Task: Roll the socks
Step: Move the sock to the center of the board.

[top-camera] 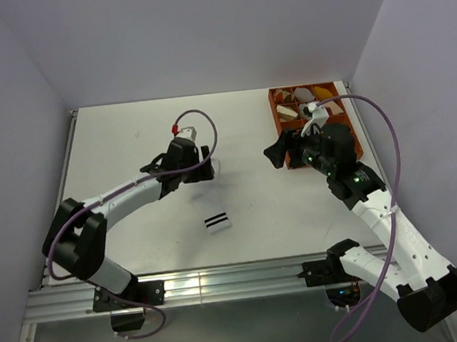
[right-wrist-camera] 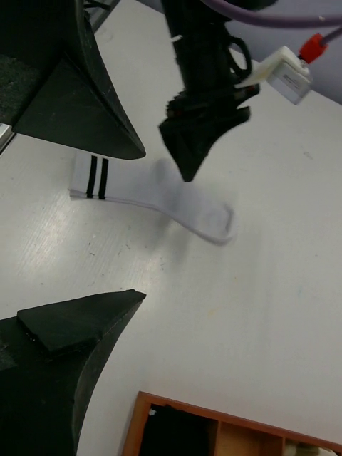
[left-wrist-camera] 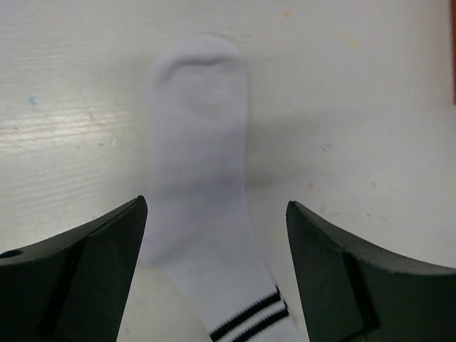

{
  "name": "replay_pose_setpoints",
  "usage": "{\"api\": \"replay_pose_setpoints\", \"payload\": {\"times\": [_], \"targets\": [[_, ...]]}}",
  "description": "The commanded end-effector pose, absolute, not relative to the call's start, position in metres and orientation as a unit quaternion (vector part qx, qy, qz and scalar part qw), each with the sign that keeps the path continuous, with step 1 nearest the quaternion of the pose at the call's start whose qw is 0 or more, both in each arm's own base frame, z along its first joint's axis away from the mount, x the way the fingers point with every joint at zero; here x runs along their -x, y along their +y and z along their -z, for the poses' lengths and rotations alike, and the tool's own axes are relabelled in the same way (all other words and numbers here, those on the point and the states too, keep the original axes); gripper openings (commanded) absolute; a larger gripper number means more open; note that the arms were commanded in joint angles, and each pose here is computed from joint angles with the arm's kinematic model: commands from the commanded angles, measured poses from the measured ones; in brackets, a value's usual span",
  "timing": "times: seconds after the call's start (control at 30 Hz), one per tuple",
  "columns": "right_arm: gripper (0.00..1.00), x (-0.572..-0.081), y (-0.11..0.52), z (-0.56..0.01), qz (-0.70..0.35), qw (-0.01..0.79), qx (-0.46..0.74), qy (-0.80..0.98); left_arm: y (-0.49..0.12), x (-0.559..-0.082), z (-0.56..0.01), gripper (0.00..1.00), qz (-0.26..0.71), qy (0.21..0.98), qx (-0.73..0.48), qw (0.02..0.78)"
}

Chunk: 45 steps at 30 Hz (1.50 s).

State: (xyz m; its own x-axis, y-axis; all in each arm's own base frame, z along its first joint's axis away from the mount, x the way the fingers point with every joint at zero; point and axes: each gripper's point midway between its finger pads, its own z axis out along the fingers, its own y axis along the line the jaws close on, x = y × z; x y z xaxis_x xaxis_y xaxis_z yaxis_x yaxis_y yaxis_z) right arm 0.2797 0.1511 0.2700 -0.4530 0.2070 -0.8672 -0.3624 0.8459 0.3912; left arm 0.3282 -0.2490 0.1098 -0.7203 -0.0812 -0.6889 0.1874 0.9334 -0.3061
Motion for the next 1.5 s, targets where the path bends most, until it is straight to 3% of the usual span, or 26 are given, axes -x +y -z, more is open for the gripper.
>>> {"api": "replay_pose_setpoints", "payload": {"times": [0.0, 0.2, 0.67, 1.03, 1.2, 1.33, 1.47], "targets": [[0.81, -0.278, 0.159, -0.258, -0.28, 0.51, 0.07, 0.811, -0.261, -0.371, -0.116, 0.85, 0.202, 0.894, -0.012, 0.401], [0.8, -0.271, 0.164, -0.227, -0.275, 0.486, 0.079, 0.826, -0.277, -0.406, -0.073, 0.84, 0.194, 0.908, -0.043, 0.369], [0.8, -0.268, 0.176, -0.191, -0.278, 0.456, 0.118, 0.837, -0.322, -0.44, -0.014, 0.84, 0.214, 0.912, -0.13, 0.325], [0.78, -0.242, 0.236, -0.138, -0.251, 0.397, 0.254, 0.845, -0.346, -0.454, -0.052, 0.87, 0.252, 0.856, -0.243, 0.381], [0.75, -0.243, 0.259, -0.133, -0.255, 0.39, 0.293, 0.835, -0.333, -0.455, -0.132, 0.88, 0.284, 0.834, -0.162, 0.444], [0.75, -0.244, 0.28, -0.121, -0.256, 0.366, 0.341, 0.827, -0.272, -0.446, -0.195, 0.88, 0.241, 0.844, -0.006, 0.479], [0.72, -0.256, 0.304, -0.118, -0.222, 0.359, 0.379, 0.824, -0.207, -0.42, -0.208, 0.9, 0.223, 0.849, 0.124, 0.462]]}}
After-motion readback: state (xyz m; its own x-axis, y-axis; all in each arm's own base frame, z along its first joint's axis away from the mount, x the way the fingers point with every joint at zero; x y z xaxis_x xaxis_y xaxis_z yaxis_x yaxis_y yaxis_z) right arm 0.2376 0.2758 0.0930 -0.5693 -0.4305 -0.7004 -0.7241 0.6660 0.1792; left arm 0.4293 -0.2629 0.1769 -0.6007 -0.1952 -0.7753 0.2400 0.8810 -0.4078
